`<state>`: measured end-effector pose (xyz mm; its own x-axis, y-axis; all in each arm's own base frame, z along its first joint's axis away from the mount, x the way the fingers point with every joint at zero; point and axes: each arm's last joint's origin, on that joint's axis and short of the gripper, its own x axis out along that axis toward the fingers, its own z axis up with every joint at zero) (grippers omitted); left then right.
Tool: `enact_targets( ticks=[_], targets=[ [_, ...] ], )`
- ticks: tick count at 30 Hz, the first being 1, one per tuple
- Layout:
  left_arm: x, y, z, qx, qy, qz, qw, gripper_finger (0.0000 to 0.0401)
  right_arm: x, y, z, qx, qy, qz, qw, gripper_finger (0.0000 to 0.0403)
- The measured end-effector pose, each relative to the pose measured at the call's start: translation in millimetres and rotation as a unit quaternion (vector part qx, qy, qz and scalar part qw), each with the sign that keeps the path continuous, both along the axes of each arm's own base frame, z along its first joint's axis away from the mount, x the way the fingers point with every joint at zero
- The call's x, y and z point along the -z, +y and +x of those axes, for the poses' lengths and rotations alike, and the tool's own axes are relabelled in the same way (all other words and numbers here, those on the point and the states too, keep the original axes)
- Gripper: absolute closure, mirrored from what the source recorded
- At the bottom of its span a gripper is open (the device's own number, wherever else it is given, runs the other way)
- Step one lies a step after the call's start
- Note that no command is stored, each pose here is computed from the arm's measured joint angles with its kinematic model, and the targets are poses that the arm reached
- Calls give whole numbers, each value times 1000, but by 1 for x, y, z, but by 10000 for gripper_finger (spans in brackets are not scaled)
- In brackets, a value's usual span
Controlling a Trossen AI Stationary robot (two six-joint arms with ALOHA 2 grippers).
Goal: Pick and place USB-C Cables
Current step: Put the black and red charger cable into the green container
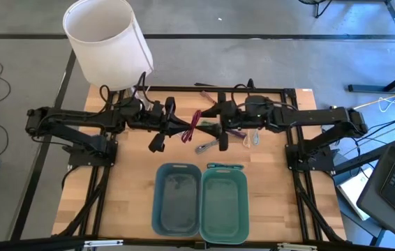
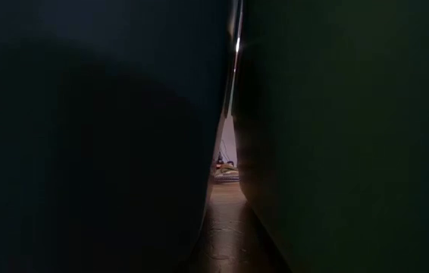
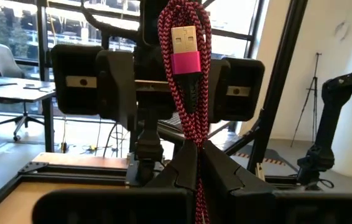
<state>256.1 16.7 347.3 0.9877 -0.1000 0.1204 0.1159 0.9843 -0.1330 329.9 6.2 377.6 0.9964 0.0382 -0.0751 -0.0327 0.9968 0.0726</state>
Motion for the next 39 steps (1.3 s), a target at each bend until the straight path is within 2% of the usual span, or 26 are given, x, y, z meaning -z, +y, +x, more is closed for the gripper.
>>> enact_targets(
  ticks=[4,8,11,15,20,23,26,29,33,36,39],
  targets=[
    [0,0,0,-1,-1,7,1000,399,-3,1,8,-11,-7,2,1000,182],
    [0,0,0,-1,0,7,1000,399,-9,1,14,-16,-16,3,1000,208],
    [0,0,0,-1,0,7,1000,399,-13,1,17,-15,-22,14,1000,259],
    [1,0,0,-1,3,6,1000,399,-13,1,16,-17,-15,13,1000,369],
    [2,0,1,4,7,-9,1000,386,-14,0,9,-5,3,-19,1000,376],
    [-2,-1,-1,18,-4,-21,1000,358,-17,-2,-5,24,38,-43,998,376],
    [-3,-2,-3,26,1,-39,999,321,-22,-5,-29,59,86,-43,994,376],
    [-10,-4,-10,34,-11,-49,998,289,-27,-5,-56,74,129,3,989,376],
    [-21,-9,-24,47,-36,-45,997,267,-29,8,-82,49,174,119,976,376],
    [-29,-10,-34,45,-57,-27,997,266,-22,28,-88,26,228,202,952,376],
    [-32,-11,-42,35,-59,-13,998,273,-11,54,-86,13,275,262,925,376]
  ],
)
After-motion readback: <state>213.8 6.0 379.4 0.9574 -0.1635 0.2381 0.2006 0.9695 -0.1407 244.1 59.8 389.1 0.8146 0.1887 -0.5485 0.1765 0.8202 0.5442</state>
